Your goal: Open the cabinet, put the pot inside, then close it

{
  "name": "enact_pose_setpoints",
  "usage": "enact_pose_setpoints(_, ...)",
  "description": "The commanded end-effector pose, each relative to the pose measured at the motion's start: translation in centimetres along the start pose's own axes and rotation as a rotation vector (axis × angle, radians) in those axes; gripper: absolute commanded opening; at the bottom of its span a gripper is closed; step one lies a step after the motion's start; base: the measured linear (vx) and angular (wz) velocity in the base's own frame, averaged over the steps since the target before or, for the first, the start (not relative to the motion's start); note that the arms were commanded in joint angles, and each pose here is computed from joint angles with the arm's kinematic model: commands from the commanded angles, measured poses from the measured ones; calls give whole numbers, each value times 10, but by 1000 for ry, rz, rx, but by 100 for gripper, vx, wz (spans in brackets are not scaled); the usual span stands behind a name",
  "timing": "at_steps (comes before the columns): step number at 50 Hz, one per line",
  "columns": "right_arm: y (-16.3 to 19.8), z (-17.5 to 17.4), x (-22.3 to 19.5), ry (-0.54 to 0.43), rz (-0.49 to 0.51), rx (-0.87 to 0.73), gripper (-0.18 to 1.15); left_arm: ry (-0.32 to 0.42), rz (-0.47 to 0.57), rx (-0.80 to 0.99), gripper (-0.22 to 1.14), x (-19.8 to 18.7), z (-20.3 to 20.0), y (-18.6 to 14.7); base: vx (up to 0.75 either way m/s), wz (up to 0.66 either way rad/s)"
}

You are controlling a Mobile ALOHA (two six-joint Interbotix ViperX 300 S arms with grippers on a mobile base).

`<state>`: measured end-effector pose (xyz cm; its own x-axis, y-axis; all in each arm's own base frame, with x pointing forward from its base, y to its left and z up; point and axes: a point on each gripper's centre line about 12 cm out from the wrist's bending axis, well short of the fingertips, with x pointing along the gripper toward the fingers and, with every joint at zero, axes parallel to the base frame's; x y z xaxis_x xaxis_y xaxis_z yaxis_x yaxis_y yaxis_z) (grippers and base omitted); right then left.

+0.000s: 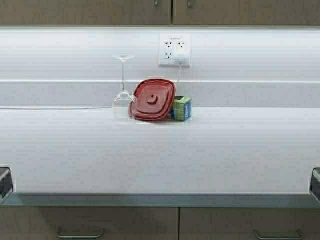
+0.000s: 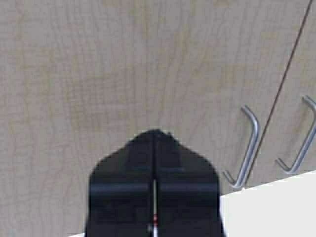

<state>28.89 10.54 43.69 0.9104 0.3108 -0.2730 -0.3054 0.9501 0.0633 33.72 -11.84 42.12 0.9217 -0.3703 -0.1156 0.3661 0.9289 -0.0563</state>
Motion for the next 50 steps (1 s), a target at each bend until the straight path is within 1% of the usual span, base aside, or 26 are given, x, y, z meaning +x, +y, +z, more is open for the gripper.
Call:
enact_pose_setpoints(1,1,9,-4,-32,4,-1,6,-21,-1,4,4,-1,6,-1,-1,0)
enact_pose_setpoints(25,1,6,6,-11,3,-3,6,-14,2,7,4,0,2,0,0,0)
enact_pose_setpoints(50,1,3,7,-3,2,-7,6,-8,3,3,4,1,-1,0,0,0)
